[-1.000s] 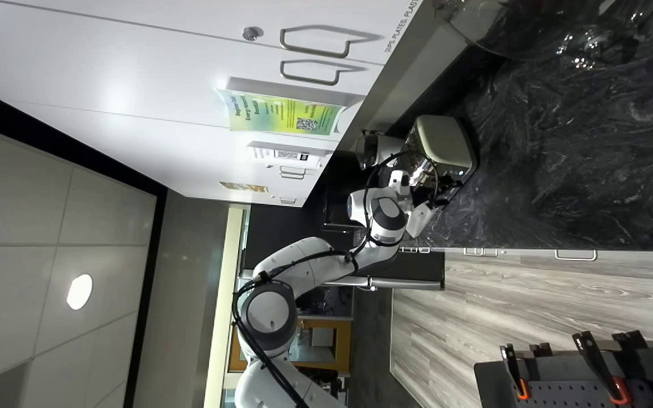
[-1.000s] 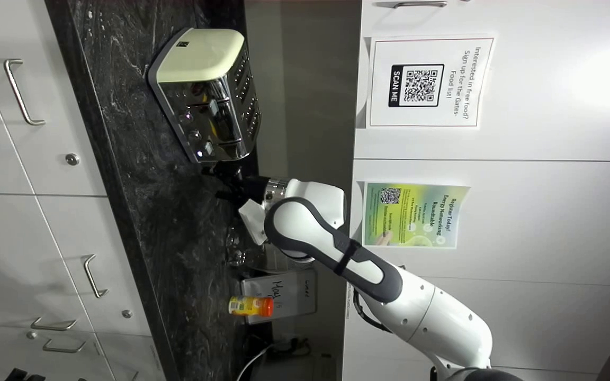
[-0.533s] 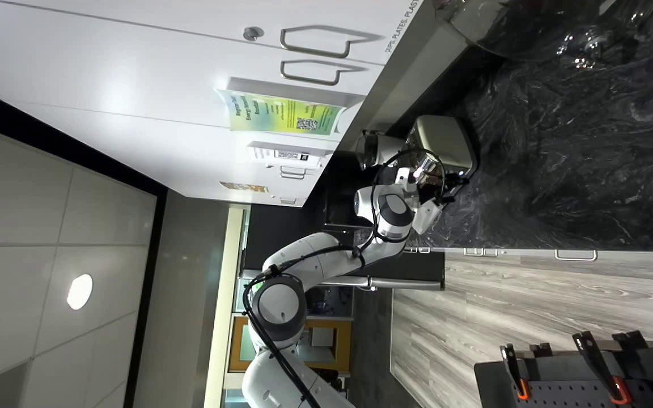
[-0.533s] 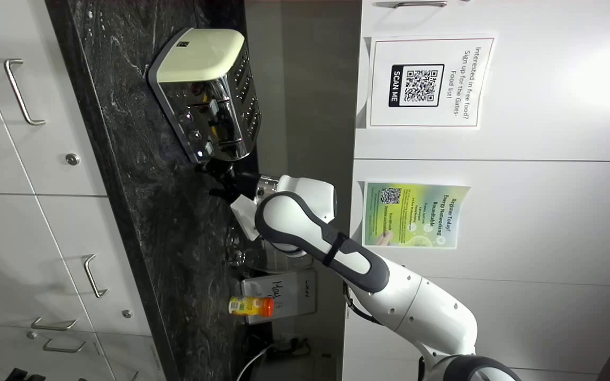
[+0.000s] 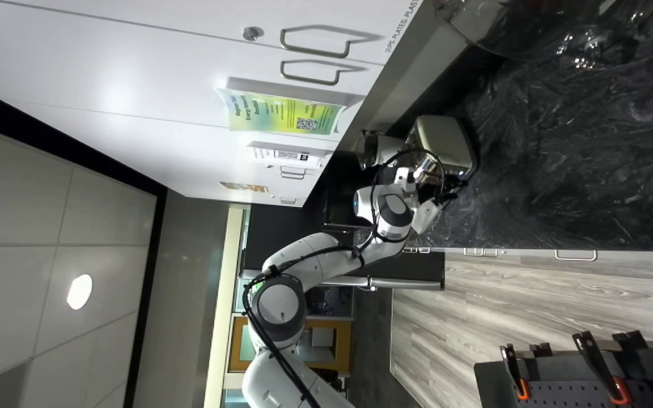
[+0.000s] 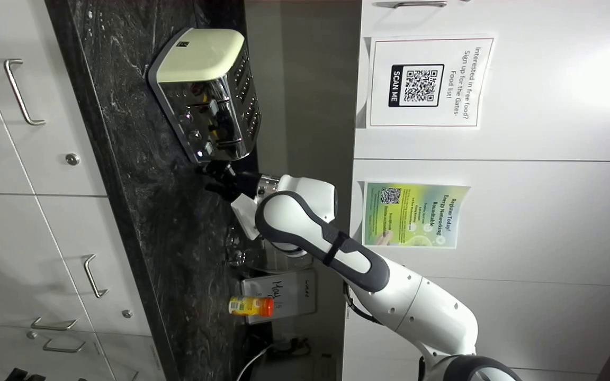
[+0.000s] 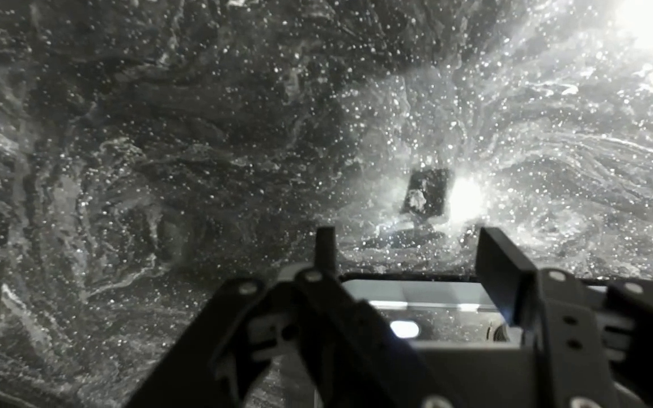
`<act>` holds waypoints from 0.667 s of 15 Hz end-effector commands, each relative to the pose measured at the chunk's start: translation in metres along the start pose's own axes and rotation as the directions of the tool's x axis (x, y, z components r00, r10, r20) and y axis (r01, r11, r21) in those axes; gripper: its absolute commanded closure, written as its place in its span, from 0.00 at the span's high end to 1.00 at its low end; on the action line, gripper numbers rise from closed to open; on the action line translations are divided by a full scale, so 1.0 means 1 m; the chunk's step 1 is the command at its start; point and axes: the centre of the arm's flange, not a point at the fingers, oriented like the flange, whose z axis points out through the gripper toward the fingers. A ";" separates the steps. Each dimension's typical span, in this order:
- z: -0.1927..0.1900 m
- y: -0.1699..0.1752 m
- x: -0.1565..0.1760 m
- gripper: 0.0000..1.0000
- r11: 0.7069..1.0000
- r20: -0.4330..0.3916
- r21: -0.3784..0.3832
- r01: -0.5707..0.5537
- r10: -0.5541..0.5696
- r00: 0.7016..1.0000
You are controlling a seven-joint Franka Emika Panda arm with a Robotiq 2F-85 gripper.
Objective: Push the press handle on the toaster up
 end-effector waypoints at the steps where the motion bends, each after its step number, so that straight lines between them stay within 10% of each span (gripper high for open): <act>1: -0.005 0.001 0.005 0.36 1.000 -0.050 0.016 -0.006 0.007 0.999; 6: 0.005 0.002 0.011 0.01 0.999 -0.068 0.030 -0.017 0.019 0.998; 10: 0.020 0.005 0.012 0.00 0.999 -0.075 0.044 -0.019 0.022 0.997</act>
